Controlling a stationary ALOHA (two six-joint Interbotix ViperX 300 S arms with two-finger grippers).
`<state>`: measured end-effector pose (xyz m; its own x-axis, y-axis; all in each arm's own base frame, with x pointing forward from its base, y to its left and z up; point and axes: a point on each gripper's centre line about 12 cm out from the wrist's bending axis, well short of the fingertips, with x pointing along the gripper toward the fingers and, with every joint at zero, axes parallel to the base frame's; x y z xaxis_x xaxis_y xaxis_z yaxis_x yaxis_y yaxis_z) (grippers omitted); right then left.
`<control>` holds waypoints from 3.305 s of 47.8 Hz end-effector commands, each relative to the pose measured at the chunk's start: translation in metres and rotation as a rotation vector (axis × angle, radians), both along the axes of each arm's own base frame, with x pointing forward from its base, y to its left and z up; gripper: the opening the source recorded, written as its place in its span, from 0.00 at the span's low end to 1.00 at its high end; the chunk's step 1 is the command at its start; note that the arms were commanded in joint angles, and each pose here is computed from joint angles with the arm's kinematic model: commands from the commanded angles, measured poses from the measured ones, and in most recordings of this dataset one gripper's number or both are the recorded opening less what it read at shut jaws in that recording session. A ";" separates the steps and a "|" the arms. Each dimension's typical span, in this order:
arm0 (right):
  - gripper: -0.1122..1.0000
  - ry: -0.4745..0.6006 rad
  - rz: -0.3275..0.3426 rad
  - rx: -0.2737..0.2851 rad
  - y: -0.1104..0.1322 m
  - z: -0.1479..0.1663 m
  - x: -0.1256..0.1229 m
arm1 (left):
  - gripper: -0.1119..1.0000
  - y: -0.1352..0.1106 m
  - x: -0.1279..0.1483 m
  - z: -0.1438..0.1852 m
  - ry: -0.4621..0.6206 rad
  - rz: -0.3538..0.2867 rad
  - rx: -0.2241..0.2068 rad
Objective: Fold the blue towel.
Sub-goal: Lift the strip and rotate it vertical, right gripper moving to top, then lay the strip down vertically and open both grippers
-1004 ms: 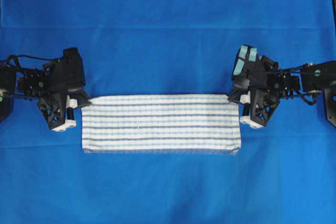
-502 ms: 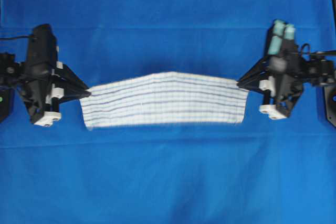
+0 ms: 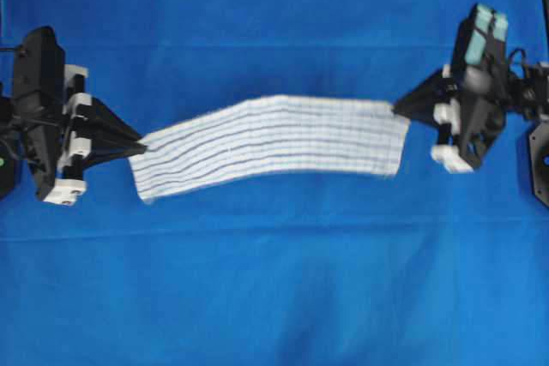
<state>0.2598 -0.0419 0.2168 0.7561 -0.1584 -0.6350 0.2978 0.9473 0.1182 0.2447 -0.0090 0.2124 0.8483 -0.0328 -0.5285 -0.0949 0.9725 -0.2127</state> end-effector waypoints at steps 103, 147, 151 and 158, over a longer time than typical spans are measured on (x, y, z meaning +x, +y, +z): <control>0.13 0.028 -0.176 -0.203 -0.159 -0.015 0.120 | 0.13 -0.088 0.184 -0.037 -0.020 -0.161 -0.034; 0.62 0.024 -0.105 -0.282 -0.151 -0.006 0.123 | 0.81 -0.083 0.149 -0.036 0.061 -0.153 -0.048; 0.57 0.007 -0.099 -0.289 -0.146 0.001 0.117 | 0.79 -0.081 0.142 -0.024 0.056 -0.155 -0.045; 0.56 -0.027 -0.089 -0.298 -0.134 0.013 0.101 | 0.79 -0.069 0.126 -0.005 0.021 -0.150 -0.029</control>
